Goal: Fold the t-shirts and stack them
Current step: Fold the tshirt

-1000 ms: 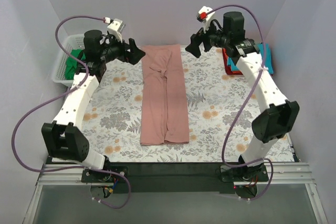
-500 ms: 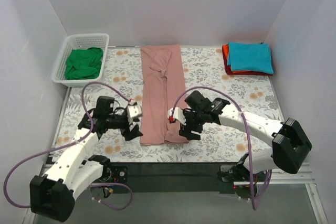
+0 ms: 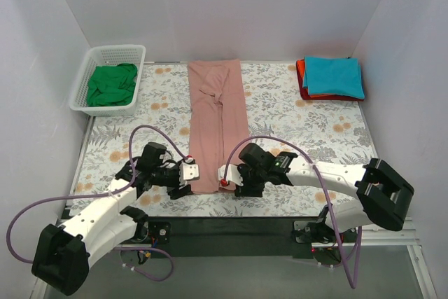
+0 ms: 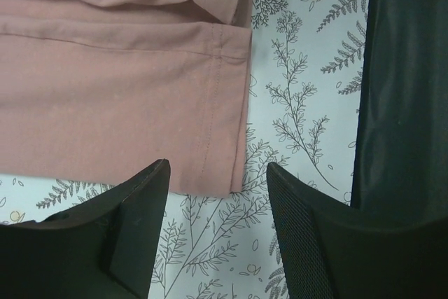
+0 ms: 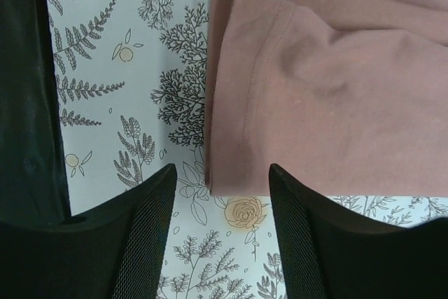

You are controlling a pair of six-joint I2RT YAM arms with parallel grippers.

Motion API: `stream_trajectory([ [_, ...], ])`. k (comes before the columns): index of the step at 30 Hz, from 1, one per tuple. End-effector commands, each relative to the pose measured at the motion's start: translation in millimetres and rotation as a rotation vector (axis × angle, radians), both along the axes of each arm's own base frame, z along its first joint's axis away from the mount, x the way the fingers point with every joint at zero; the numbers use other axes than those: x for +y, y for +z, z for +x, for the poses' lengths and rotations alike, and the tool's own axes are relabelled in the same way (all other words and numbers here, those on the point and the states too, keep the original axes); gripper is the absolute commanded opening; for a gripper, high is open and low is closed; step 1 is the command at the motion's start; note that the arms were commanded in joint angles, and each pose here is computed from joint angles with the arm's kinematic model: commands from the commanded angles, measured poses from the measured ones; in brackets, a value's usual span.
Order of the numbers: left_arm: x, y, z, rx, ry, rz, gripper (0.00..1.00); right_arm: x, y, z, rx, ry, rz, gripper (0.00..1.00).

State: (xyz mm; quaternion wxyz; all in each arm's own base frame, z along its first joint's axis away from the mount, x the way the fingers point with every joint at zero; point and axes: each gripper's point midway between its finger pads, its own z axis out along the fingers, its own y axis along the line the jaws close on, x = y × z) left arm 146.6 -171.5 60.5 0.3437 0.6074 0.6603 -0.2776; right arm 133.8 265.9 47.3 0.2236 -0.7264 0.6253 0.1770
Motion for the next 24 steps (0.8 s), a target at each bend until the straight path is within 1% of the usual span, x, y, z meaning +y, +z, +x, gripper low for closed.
stream_trajectory([
  [1, -5.1, -0.8, 7.6, -0.072, -0.027, -0.001, 0.56, 5.3, -9.2, 1.4, -0.026, 0.004, 0.013, 0.61],
  [5, -5.5, -12.8, 3.4, -0.072, -0.049, 0.03, 0.56, -5.3, -31.1, -0.6, -0.025, -0.001, -0.035, 0.6],
  [7, -4.9, -18.6, 1.4, -0.07, -0.058, 0.043, 0.56, -9.5, -38.1, -2.1, -0.019, -0.002, -0.055, 0.56],
  [11, -3.5, -29.5, 0.0, -0.072, -0.059, 0.087, 0.57, -19.3, -48.5, -7.7, -0.008, -0.003, -0.077, 0.45],
  [12, -2.6, -32.7, -0.7, -0.07, -0.059, 0.097, 0.57, -21.3, -49.8, -7.9, -0.01, -0.005, -0.082, 0.41],
  [14, -2.6, -37.5, -1.0, -0.071, -0.063, 0.116, 0.57, -24.3, -52.0, -8.5, -0.014, -0.007, -0.089, 0.37],
  [15, -0.5, -40.1, -0.2, -0.077, -0.06, 0.136, 0.56, -27.0, -54.2, -9.0, -0.016, -0.01, -0.098, 0.33],
  [17, 1.2, -46.4, -2.7, -0.076, -0.066, 0.162, 0.53, -28.9, -56.3, -10.1, -0.013, -0.013, -0.106, 0.3],
  [20, 8.7, -59.9, -5.4, -0.083, -0.073, 0.225, 0.46, -30.5, -59.4, -11.5, -0.02, -0.008, -0.12, 0.26],
  [21, 10.8, -63.3, -6.9, -0.079, -0.076, 0.243, 0.36, -31.2, -60.7, -12.2, -0.026, -0.005, -0.131, 0.2],
  [23, 14.9, -68.5, -8.2, -0.074, -0.072, 0.278, 0.22, -32.3, -63.4, -13.5, -0.029, -0.006, -0.147, 0.1],
  [24, 16.0, -70.0, -8.4, -0.068, -0.072, 0.288, 0.13, -32.5, -63.8, -14.0, -0.031, -0.013, -0.151, 0.02],
])
